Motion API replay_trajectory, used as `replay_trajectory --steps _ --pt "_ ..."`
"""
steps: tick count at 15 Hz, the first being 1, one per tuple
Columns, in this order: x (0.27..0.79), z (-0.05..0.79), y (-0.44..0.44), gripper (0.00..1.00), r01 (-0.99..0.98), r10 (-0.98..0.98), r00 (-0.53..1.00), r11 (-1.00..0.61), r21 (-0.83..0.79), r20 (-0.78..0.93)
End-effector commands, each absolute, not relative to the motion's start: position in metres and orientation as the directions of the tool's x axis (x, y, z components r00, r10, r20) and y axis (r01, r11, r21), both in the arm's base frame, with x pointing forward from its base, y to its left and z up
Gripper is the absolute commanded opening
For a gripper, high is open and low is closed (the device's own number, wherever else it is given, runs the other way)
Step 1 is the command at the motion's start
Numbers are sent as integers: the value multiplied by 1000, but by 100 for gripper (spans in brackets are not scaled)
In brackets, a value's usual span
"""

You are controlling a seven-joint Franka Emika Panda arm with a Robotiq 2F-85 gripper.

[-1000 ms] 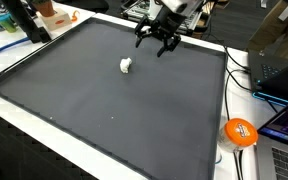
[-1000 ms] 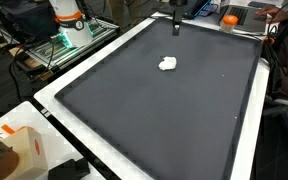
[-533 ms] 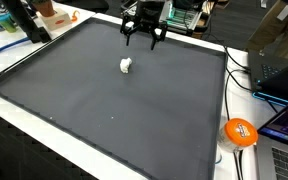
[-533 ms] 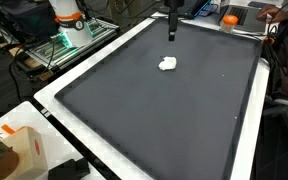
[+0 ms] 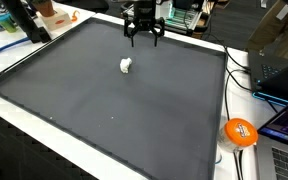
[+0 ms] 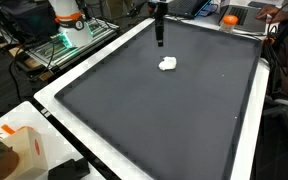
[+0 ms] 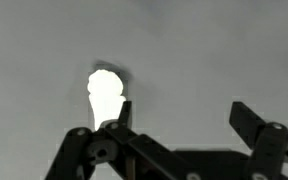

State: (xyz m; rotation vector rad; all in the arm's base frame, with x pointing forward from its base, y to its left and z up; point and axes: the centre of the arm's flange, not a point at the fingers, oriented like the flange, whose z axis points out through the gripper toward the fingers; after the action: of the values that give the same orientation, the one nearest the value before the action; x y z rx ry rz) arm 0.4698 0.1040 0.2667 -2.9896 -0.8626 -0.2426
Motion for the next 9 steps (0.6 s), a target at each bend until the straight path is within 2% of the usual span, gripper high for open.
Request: replay_trajectory --steps 1,2,5,9 --pt "404 272 80 100 485 458 828 -875 -2 323" --pt "456 268 96 100 507 500 837 -861 26 225" --pt "438 275 90 100 483 466 840 -875 9 278" --pt "452 260 80 100 389 386 863 -919 58 326"
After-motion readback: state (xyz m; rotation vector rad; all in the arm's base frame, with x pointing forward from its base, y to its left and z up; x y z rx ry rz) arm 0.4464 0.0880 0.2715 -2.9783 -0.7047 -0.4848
